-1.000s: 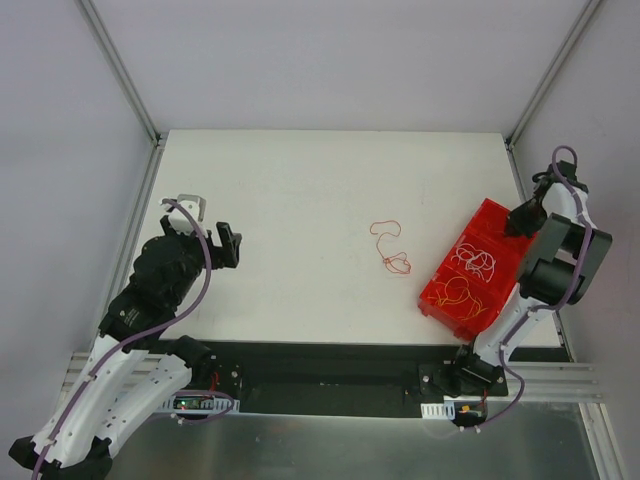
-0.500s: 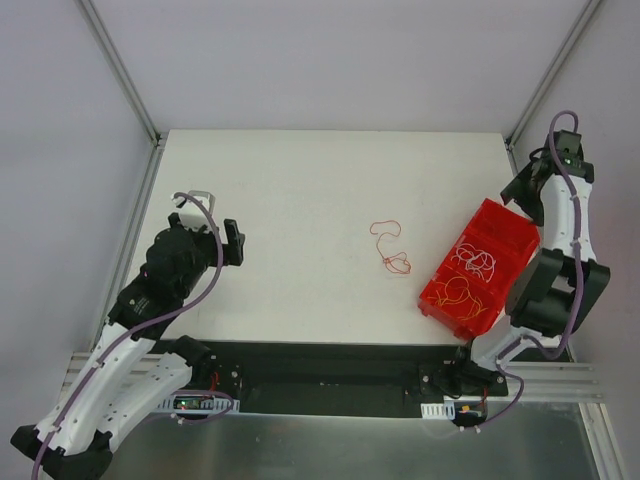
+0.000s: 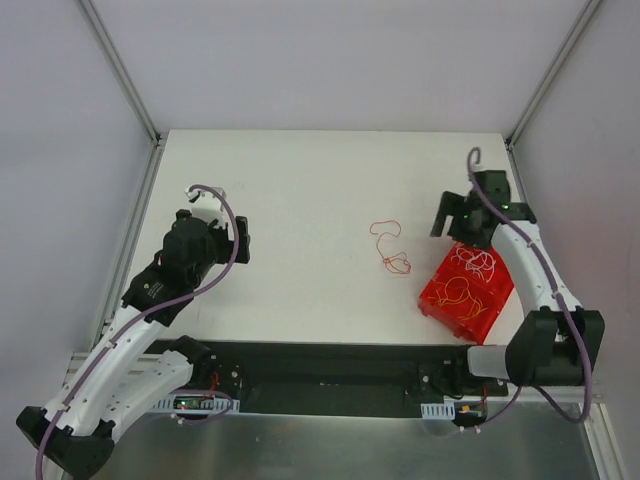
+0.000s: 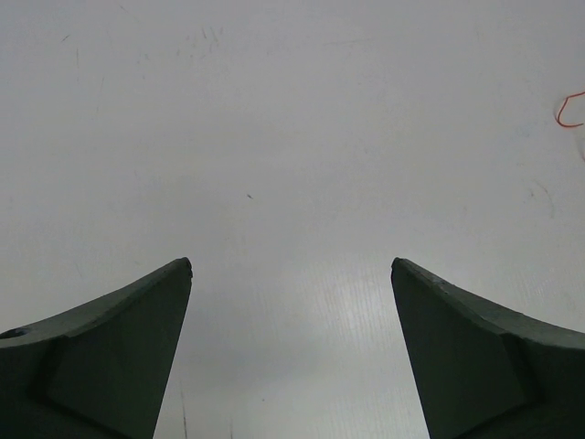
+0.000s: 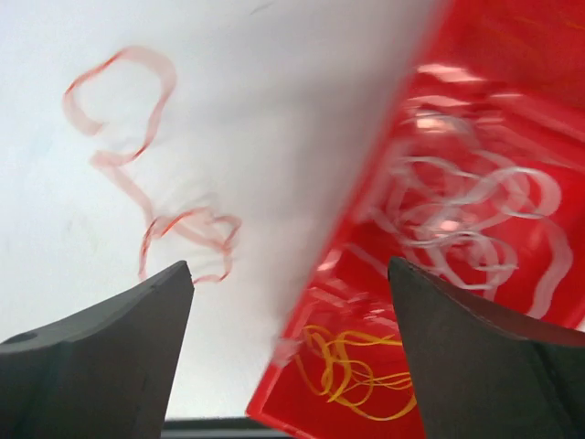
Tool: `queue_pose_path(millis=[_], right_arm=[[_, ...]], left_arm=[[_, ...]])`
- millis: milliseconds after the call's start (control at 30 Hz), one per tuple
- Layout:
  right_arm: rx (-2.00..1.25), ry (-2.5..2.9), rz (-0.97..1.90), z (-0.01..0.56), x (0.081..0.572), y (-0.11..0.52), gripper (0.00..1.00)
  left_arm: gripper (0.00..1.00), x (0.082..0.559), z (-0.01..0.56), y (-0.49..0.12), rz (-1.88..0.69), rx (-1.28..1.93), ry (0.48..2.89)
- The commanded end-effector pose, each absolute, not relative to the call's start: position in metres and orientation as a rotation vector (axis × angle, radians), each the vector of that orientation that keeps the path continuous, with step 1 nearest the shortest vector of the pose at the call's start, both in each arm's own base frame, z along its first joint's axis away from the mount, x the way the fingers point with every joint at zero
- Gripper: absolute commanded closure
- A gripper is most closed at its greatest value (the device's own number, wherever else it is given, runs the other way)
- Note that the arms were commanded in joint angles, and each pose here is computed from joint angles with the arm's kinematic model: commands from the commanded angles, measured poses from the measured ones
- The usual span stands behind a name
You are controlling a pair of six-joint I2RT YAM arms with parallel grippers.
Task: Untangle the cables
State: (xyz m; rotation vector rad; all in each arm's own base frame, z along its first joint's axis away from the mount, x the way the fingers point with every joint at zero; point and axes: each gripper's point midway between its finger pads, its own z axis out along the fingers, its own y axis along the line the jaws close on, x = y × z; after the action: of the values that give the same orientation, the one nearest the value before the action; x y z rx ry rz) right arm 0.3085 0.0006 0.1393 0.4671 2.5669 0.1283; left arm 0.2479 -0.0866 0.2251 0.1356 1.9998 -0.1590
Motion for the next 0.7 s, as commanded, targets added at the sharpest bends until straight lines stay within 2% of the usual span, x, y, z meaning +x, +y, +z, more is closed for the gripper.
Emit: queue_pose_path(millis=[0, 167, 400, 667], right_arm=[[-0.030, 2.425, 0.236, 0.171, 0.308, 0.080, 0.08], [-0.280, 2.553, 0.266, 0.143, 0.297, 0.133, 0.06], [-0.408, 2.695, 0.084, 0.084, 0.304, 0.134, 0.02], [-0.425, 2.796, 0.096, 0.041, 0.306, 0.148, 0.03]], left_arm=[[0.09, 0.256, 0.226, -0.087, -0.151, 0.145, 1.991], [0.08, 0.260, 0.219, -0.087, -0.140, 0.142, 2.020], [0.09, 0.261, 0.216, -0.087, -0.133, 0.146, 2.030], [0.10, 0.262, 0.217, -0.090, -0.156, 0.151, 2.033]])
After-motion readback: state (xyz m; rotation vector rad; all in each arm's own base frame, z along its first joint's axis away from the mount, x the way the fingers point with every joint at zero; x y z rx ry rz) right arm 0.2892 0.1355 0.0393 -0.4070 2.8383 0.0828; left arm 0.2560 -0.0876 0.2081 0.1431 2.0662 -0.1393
